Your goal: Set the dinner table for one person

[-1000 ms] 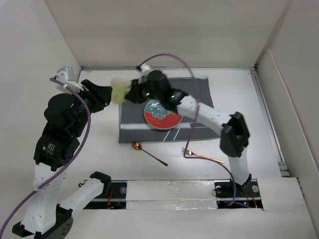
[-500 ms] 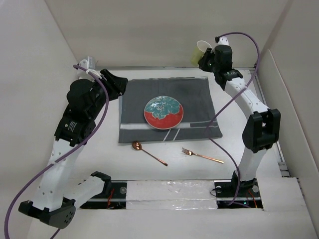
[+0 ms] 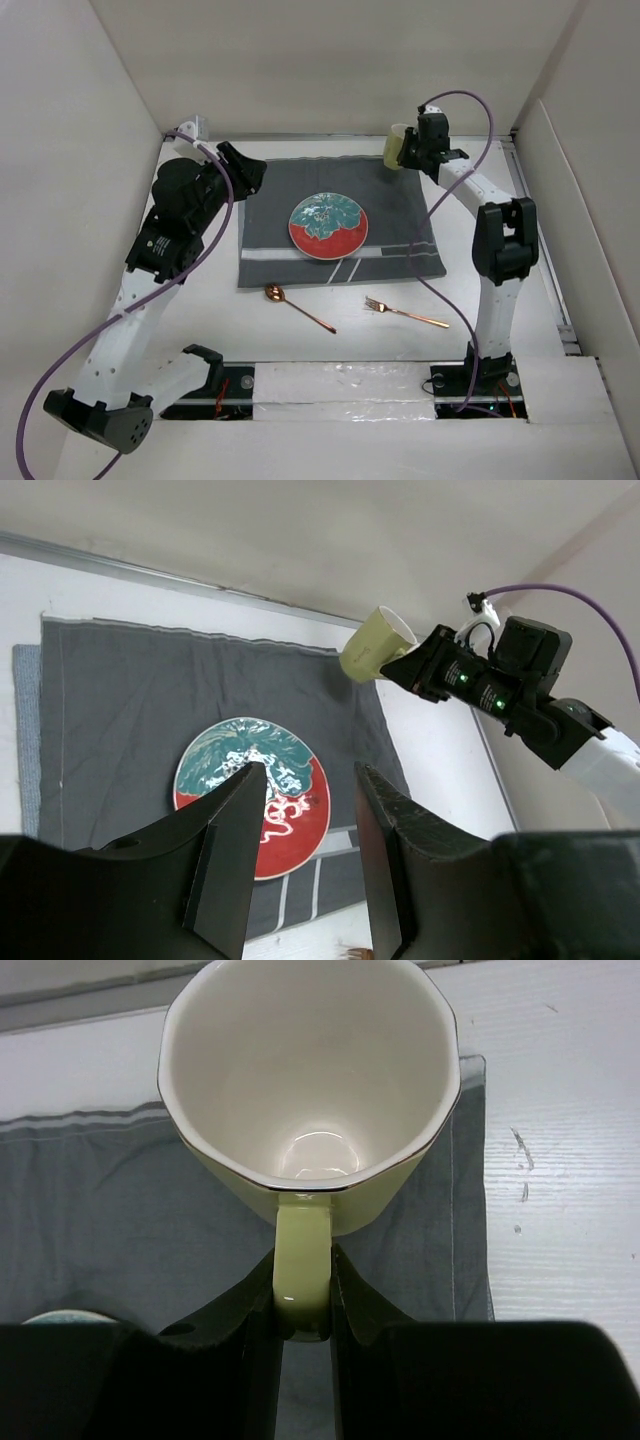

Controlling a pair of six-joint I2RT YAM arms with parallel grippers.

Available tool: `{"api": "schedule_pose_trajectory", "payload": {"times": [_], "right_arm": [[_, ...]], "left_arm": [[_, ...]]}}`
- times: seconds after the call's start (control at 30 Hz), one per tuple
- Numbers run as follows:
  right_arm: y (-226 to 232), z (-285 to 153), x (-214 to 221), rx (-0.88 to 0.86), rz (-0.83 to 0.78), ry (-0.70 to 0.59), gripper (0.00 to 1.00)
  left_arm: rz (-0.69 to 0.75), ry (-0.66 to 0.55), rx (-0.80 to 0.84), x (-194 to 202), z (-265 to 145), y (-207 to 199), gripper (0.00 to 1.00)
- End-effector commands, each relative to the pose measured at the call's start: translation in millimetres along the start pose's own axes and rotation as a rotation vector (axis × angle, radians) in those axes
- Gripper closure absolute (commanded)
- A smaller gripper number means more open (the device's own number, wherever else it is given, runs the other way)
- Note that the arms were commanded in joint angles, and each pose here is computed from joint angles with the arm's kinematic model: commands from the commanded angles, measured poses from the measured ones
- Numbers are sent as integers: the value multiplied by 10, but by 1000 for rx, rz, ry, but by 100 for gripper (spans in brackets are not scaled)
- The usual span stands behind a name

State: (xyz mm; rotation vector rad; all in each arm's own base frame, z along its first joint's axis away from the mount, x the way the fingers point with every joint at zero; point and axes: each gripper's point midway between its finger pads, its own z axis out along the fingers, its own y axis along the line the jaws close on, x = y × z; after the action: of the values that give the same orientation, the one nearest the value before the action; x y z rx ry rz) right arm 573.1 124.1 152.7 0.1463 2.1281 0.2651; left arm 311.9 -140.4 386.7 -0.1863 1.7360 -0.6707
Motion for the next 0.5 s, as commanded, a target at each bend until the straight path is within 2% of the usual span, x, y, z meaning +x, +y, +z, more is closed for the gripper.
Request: {"api": "schedule_pose_trajectory", "payload": {"times": [0.0,0.17,0.37,0.4,0.47], "right_arm": [[96,-55,-650,-19,-3,-194,100],[36,191,-505,7,8,-157,100],[-60,150,-362,74,10,-155,100],[-43,139,-266,78,7,-145,98],[-61,85,-286,83,6,-167,87]], "left_arm": [[39,-55,31,-168,33,-83,63],[41,-23,20,-65,120,-35,63],[37,12,8,54,137,21,63],[37,12,5,61,128,32,63],[34,12,2,74,117,42,63]]}}
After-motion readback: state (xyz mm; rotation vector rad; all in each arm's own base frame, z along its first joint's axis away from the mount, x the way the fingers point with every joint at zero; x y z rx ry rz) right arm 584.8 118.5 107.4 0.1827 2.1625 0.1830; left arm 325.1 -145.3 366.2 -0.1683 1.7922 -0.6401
